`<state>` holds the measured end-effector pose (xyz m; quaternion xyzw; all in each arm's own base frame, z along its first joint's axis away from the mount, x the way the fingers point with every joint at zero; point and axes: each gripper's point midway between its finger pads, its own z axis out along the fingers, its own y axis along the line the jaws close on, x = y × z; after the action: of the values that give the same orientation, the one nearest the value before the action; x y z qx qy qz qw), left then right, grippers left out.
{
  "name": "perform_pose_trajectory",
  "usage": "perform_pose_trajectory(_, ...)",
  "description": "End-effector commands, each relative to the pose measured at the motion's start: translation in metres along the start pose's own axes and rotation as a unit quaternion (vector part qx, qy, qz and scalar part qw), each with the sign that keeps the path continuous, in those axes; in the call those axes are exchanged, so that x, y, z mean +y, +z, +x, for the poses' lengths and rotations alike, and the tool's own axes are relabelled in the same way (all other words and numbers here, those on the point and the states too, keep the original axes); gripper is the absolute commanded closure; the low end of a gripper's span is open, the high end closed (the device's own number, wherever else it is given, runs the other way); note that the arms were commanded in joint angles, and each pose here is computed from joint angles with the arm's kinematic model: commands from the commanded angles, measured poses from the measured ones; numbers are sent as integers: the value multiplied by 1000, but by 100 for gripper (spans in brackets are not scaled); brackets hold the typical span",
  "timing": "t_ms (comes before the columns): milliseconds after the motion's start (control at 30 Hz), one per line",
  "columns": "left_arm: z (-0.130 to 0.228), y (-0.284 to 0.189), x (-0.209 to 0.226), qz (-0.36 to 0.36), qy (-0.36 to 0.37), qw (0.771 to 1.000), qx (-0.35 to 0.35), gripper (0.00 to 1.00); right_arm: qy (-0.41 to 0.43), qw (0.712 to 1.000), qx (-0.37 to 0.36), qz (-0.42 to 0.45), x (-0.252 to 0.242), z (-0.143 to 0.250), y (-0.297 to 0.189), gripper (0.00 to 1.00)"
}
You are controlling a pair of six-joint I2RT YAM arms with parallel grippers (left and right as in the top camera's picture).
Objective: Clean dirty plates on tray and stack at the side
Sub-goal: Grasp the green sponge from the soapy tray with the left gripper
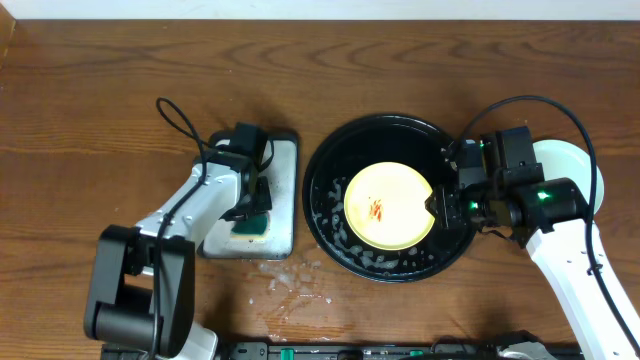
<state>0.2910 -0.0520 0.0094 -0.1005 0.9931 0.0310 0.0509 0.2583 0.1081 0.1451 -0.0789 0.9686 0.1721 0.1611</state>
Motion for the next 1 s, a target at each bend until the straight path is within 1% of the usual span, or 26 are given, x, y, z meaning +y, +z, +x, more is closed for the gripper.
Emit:
perform_pose_trajectory(0, 9, 15, 2, -9, 11, 1000, 27, 81, -11, 1000, -5, -7, 5, -3, -4, 62)
perform_pose_trajectory(33, 9, 14, 2, -8, 17, 999, 28, 92, -11, 1000, -5, -7, 5, -3, -4, 63)
perform_pose_trajectory(233, 2, -13, 1, -3, 28, 999, 16, 93, -11, 1000, -5, -7, 5, -3, -4, 64)
perform_pose_trajectory(267, 0, -20, 1, 0, 28, 1000, 10, 75, -11, 1000, -5, -7, 5, -3, -4, 64)
perform_pose_trajectory(300, 0, -25, 1, 2, 27, 1000, 4, 64, -11, 1000, -5, -7, 5, -3, -4, 64)
perform_pose_trajectory(333, 0, -29, 2, 4, 26, 1000, 0, 55, -11, 1000, -5, -7, 5, -3, -4, 64)
perform_pose_trajectory(367, 1, -32, 3, 4, 26, 1000, -1, 43, -11, 1000, -5, -7, 5, -3, -4, 64)
perform_pose_trajectory(400, 2, -34, 4, 4, 27, 1000, 0, 38, -11, 1000, -5, -7, 5, -2, -4, 64)
perform_pose_trajectory(433, 4, -35, 4, 2, 27, 1000, 3, 36, -11, 1000, -5, -7, 5, -2, -4, 64)
perform_pose_trajectory(533, 13, -29, 8, -4, 24, 1000, 18, 34, -10, 1000, -2, 3, 1, -1, -3, 64)
perform_pose_trajectory(567, 16, -25, 8, -4, 22, 1000, 20, 35, -9, 1000, 1, 8, 0, 0, -3, 64)
perform_pose_trajectory(700, 25, 6, 0, 22, 20, 999, 18, 53, -6, 1000, 9, 13, -4, 6, 1, 64)
perform_pose_trajectory(733, 25, 10, 0, 24, 20, 999, 14, 61, -5, 1000, 10, 15, -5, 6, 3, 64)
perform_pose_trajectory(767, 25, 12, 0, 24, 19, 999, 11, 73, -1, 1000, 12, 20, -7, 7, 5, 64)
perform_pose_trajectory(833, 23, 12, 0, 25, 19, 999, 8, 91, 13, 999, 16, 34, -14, 8, 10, 64)
perform_pose_trajectory(867, 21, 10, -1, 26, 19, 999, 5, 92, 18, 999, 18, 42, -17, 10, 13, 64)
perform_pose_trajectory(967, 15, 4, -3, 27, 19, 999, 2, 93, 19, 998, 18, 55, -25, 11, 24, 64)
